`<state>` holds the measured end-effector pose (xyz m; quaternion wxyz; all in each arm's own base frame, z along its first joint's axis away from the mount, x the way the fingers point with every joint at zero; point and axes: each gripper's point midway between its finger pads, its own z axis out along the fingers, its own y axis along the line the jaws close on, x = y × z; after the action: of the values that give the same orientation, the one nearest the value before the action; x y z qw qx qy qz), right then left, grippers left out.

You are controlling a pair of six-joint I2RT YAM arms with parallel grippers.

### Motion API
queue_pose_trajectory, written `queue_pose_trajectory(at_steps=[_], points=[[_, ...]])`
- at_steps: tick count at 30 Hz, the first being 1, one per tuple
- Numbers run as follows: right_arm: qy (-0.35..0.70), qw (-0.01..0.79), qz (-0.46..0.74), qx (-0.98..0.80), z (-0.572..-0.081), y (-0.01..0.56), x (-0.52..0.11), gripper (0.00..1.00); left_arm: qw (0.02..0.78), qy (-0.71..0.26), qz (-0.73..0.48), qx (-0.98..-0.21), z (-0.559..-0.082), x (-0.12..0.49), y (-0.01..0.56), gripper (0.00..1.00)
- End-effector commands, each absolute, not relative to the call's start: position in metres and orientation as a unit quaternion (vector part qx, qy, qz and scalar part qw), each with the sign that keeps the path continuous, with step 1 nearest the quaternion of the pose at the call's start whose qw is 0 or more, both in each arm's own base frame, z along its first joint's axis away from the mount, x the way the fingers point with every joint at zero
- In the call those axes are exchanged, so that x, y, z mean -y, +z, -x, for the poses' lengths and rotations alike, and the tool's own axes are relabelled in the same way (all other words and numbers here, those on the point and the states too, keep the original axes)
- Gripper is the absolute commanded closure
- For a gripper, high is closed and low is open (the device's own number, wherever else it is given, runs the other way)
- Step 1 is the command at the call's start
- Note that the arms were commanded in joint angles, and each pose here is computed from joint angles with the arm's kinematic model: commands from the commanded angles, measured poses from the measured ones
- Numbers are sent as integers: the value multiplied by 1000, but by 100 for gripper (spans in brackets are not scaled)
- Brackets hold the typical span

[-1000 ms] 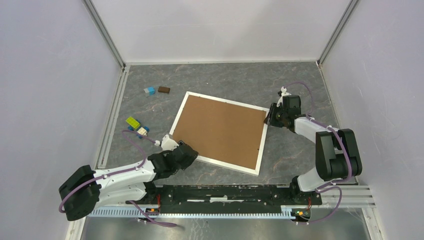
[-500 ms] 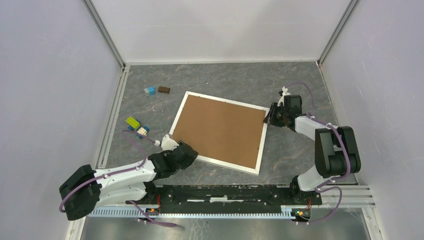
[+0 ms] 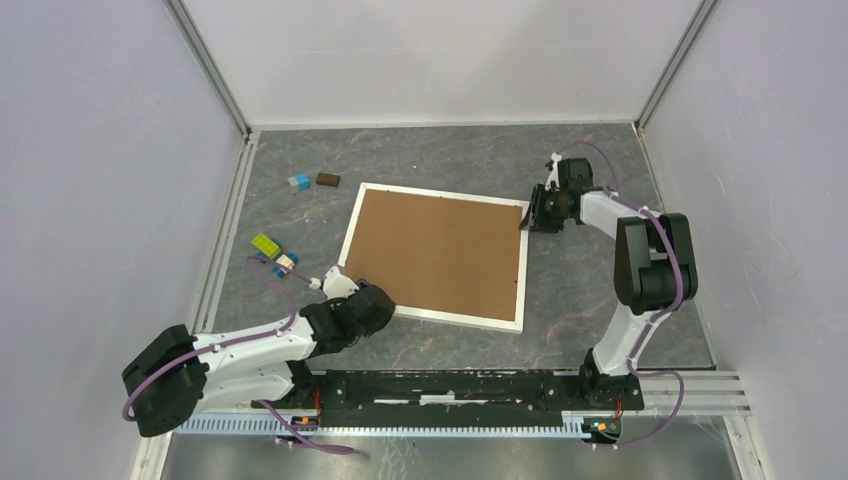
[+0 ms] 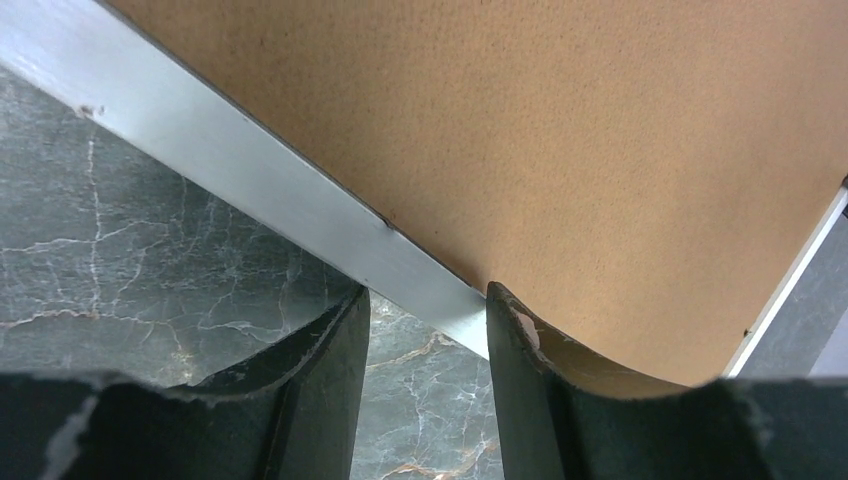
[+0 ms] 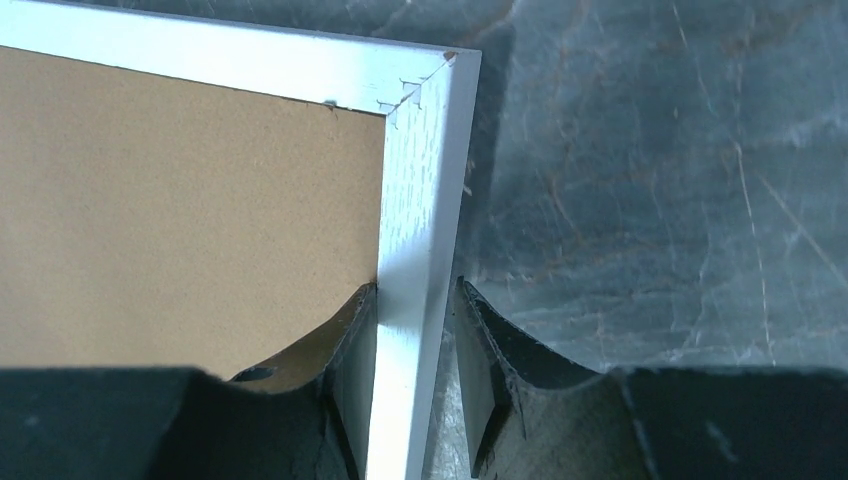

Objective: Put the photo into the frame
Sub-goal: Install the photo frame at the center of the board.

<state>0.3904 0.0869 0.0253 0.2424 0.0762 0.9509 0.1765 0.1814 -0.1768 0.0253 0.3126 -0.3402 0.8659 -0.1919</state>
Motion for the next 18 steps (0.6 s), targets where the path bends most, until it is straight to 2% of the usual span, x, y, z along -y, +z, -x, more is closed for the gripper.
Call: queue_pose_trajectory(at_steps=[1,4,6,10,13,18], points=[[33,139,-38,-989,-362,-28,-48,62,322,-123,311,-886,-173,150,10,47],[-54,102,14,-993,-367,-31,-42,62,323,-123,309,-886,-173,151,10,47],[-65,103,43,-992,-368,-31,-53,61,325,-123,307,-886,-174,150,10,47],[-48,101,54,-992,-348,-33,-66,63,331,-129,298,-886,-175,151,14,46],[-12,113,45,-992,-315,-33,-73,65,333,-138,290,-886,-174,152,18,40],[53,164,7,-985,-271,-24,-82,73,330,-156,291,-884,-171,153,22,31]])
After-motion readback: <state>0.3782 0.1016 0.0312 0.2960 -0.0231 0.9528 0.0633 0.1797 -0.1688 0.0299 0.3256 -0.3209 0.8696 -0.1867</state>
